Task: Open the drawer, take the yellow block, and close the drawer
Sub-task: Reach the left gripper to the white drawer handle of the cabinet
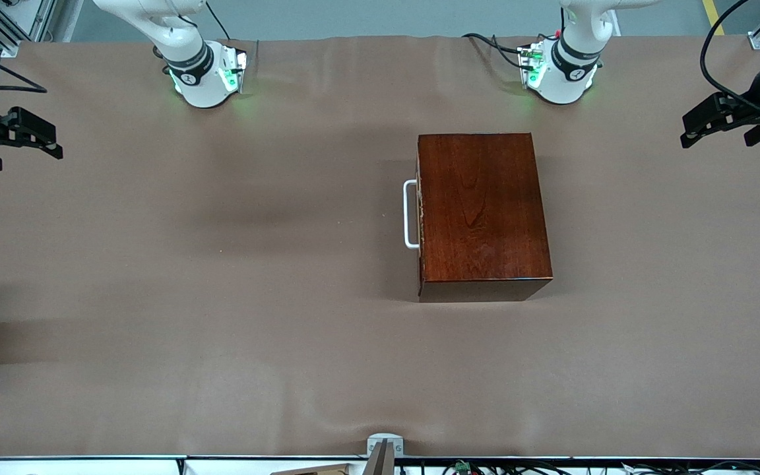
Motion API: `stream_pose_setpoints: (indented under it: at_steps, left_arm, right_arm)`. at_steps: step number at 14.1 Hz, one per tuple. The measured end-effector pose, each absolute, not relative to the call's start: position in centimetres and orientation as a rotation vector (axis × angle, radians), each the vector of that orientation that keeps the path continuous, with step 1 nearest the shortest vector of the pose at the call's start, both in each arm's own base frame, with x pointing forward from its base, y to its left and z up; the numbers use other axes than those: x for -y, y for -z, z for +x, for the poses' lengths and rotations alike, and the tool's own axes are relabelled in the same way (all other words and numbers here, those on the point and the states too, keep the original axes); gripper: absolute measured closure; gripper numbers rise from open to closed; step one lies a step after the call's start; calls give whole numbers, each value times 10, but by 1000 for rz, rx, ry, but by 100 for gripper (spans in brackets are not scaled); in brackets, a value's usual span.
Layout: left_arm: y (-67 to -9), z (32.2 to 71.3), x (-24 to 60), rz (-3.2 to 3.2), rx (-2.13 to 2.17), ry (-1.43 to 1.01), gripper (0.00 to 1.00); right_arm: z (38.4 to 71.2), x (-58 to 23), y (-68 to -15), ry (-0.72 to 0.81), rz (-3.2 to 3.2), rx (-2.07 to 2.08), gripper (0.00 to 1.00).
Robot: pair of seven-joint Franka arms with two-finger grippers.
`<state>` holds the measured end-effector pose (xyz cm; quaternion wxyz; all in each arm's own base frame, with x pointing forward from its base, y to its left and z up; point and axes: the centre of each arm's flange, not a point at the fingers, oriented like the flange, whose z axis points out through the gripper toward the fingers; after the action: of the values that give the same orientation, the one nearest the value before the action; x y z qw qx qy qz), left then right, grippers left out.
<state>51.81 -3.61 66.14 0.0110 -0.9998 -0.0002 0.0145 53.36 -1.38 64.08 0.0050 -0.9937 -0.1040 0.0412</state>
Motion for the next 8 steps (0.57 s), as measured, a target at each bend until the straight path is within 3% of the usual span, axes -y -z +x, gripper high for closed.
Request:
stream_pose_setpoints:
  at_steps: [5,8]
  left_arm:
    - [-663,518,41,-3119,-14,-38,0]
    - [-659,522,85,-3117,-137,-45,0]
  right_arm:
    - [534,14,-641,-129,-3112,326,0]
    - [534,14,-641,-130,-3112,325,0]
